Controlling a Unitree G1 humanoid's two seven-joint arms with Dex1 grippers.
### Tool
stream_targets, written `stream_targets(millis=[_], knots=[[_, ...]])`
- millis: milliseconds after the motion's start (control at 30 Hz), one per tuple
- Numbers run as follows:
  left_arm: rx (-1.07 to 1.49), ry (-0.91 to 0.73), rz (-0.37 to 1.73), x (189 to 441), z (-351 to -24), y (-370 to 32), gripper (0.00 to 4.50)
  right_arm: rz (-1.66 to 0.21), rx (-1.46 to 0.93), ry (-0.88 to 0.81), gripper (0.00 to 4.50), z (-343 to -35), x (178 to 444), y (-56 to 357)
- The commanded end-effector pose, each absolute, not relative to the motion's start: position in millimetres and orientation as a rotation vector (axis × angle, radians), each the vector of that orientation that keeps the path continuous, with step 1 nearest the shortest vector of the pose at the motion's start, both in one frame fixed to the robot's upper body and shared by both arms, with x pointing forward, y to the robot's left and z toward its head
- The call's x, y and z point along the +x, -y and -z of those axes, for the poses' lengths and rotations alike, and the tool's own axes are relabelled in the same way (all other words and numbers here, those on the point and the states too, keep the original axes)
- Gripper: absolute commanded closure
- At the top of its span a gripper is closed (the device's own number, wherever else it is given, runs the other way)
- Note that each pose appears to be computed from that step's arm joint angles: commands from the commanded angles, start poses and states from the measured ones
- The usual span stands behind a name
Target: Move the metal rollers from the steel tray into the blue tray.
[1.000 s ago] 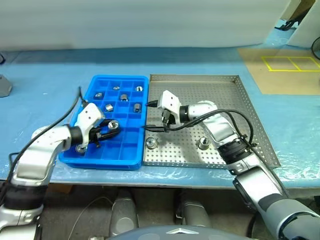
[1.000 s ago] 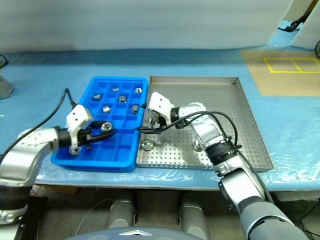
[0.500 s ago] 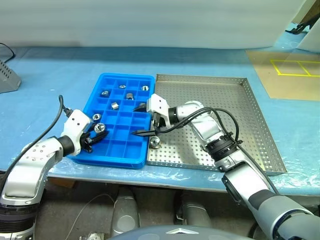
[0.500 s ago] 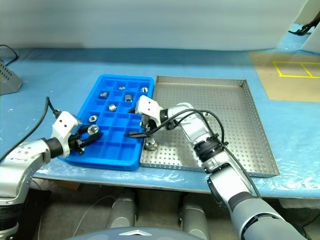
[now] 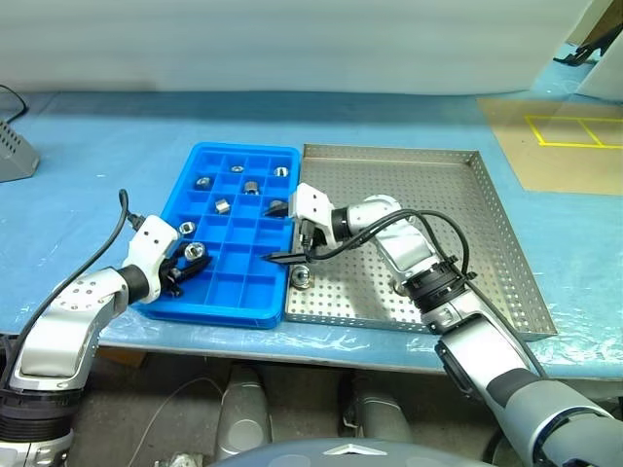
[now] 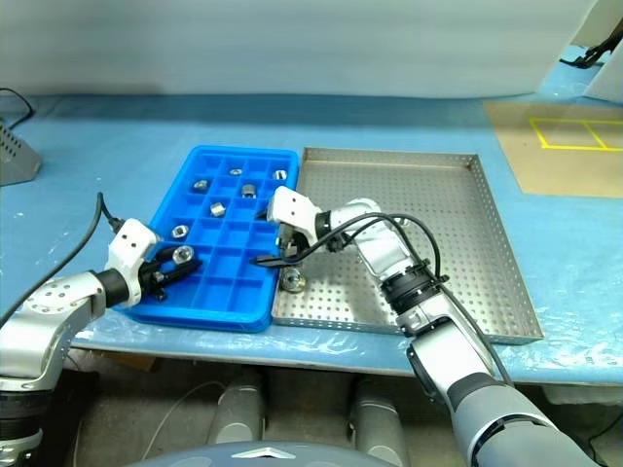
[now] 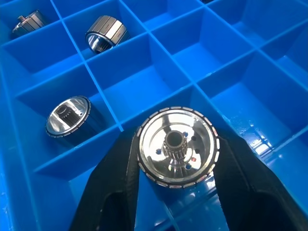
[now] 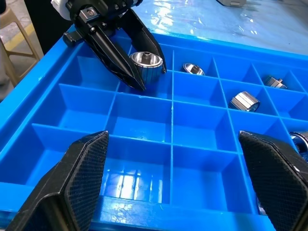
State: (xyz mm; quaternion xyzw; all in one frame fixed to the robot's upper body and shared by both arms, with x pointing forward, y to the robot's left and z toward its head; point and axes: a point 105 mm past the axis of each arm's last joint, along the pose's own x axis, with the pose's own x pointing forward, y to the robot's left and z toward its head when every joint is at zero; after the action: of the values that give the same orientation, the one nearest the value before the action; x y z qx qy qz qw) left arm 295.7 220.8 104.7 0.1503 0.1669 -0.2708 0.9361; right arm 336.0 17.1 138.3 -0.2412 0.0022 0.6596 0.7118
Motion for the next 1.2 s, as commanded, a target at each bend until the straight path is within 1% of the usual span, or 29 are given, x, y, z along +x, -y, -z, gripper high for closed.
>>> stream_targets(millis=[33, 67, 133, 233, 367, 500, 733, 800, 867, 933, 1000, 1067, 1200], knots=[[0.332, -0.324, 0.552, 300.8, -106.8, -217.4, 2.71, -1.446, -0.531, 0.043, 0.0, -147.1, 337.4, -16.7], [0.328, -0.317, 0.555, 302.3, -107.8, -215.6, 2.71, -1.445, -0.531, 0.044, 0.0, -147.2, 337.5, -16.6], [0.333, -0.31, 0.555, 305.0, -107.8, -214.0, 1.96, -1.438, -0.531, 0.043, 0.0, -146.8, 338.0, -15.8], [0.345, -0.329, 0.559, 306.4, -104.4, -214.3, 1.09, -1.426, -0.531, 0.041, 0.0, -146.2, 339.4, -13.8], [0.325, -0.296, 0.588, 309.1, -115.3, -209.5, 1.09, -1.417, -0.531, 0.037, 0.0, -145.6, 340.4, -10.6], [0.296, -0.221, 0.624, 316.0, -139.7, -199.4, 1.09, -1.402, -0.528, 0.037, 0.0, -148.6, 340.8, -2.6], [0.222, -0.137, 0.881, 312.6, -173.3, -152.5, 1.09, -1.332, -0.53, 0.002, 0.0, -160.7, 340.3, 39.7], [0.228, -0.155, 0.965, 310.0, -172.7, -142.6, 1.09, -1.318, -0.543, -0.031, 0.0, -157.1, 334.1, 53.7], [0.277, -0.209, 1.024, 307.3, -159.4, -140.1, 1.09, -1.327, -0.55, -0.071, 0.0, -150.0, 325.0, 60.8], [0.321, -0.237, 1.06, 307.6, -147.7, -141.1, 1.09, -1.337, -0.561, -0.107, 0.0, -138.2, 318.8, 60.4], [0.334, -0.237, 1.112, 305.7, -143.8, -138.9, 1.09, -1.314, -0.56, -0.132, 0.0, -128.8, 321.6, 58.3], [0.341, -0.222, 1.167, 302.0, -142.8, -137.3, 1.09, -1.311, -0.567, -0.136, 0.0, -125.0, 322.7, 55.0], [0.397, -0.254, 1.214, 301.9, -131.3, -145.1, 1.09, -1.356, -0.569, -0.156, 0.0, -117.6, 316.4, 48.8]])
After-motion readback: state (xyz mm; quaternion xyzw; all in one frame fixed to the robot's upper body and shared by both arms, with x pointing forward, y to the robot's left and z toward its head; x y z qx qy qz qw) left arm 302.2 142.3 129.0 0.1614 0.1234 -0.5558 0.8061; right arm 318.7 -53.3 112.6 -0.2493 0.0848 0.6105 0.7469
